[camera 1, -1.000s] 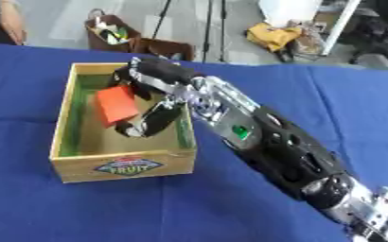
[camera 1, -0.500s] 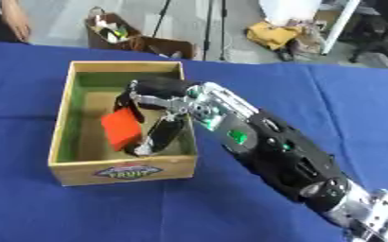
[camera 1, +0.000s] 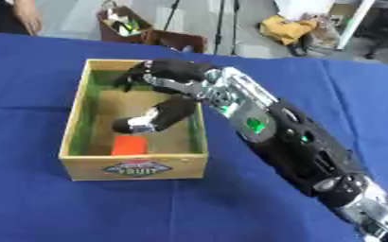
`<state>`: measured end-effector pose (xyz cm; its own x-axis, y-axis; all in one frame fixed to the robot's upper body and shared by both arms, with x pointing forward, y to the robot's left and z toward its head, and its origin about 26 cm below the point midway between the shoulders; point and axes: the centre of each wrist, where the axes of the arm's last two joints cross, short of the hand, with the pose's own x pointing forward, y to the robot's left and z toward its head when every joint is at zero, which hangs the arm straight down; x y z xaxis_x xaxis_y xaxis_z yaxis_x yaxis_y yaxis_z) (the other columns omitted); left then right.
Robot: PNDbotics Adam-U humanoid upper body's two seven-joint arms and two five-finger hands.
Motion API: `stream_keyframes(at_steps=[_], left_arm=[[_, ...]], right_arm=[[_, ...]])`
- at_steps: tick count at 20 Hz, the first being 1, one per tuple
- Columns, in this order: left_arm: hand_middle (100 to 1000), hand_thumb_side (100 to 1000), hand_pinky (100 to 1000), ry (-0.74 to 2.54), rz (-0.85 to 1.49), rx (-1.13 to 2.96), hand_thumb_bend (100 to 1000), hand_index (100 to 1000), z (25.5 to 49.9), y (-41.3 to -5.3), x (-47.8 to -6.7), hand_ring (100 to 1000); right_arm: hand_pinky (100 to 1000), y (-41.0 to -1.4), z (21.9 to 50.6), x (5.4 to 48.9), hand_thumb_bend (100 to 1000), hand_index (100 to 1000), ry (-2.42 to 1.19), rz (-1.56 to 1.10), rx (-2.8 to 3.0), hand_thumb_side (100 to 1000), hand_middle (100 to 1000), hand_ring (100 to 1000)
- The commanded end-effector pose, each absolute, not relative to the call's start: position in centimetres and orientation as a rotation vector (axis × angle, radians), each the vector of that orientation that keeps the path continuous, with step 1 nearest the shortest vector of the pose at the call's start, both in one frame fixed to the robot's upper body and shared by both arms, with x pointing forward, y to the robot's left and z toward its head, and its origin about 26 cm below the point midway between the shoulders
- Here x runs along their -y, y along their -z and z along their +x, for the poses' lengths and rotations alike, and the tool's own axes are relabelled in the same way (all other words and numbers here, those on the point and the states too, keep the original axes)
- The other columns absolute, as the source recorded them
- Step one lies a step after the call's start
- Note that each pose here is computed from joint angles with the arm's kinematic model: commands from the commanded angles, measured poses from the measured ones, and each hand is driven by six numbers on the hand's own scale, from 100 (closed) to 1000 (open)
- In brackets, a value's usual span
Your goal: Pick up objects on the table and place them in the box.
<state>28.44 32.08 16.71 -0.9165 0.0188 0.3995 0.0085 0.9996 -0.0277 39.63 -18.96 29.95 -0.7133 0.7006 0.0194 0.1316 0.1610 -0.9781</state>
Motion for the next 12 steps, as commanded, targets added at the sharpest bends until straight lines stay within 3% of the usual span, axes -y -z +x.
stream_keyframes(at_steps=[1,2,4,5,7,9,12], left_arm=[[384,940,255,-0.001,-0.014,2.746,100,646,28.1,-17.3,-32.3,371],[384,940,255,0.000,-0.011,2.743,100,646,28.1,-17.3,-32.3,371],[384,940,254,-0.002,-0.001,2.734,100,646,28.0,-17.1,-32.5,370],[384,940,254,-0.003,0.005,2.730,100,646,27.9,-17.1,-32.5,370],[384,939,254,-0.007,0.016,2.723,100,646,27.8,-17.0,-32.7,369],[384,939,254,-0.016,0.035,2.714,100,646,27.7,-16.8,-32.9,369],[384,941,253,-0.028,0.062,2.696,100,646,27.5,-16.5,-33.1,369]], right_arm=[[772,-33.3,38.2,20.5,349,885,-1.379,-0.849,2.147,1000,718,882],[770,-33.8,37.8,20.9,319,878,-1.311,-0.840,2.190,1000,713,880],[768,-35.0,36.5,21.8,140,850,-1.178,-0.793,2.269,1000,689,869],[764,-35.6,35.5,22.4,100,834,-1.108,-0.760,2.310,1000,675,860],[753,-36.7,33.5,23.5,100,810,-0.981,-0.690,2.381,1000,660,845],[746,-37.4,30.9,24.7,100,798,-0.856,-0.631,2.450,875,647,835],[735,-37.5,28.9,26.9,100,780,-0.693,-0.557,2.522,799,634,820]])
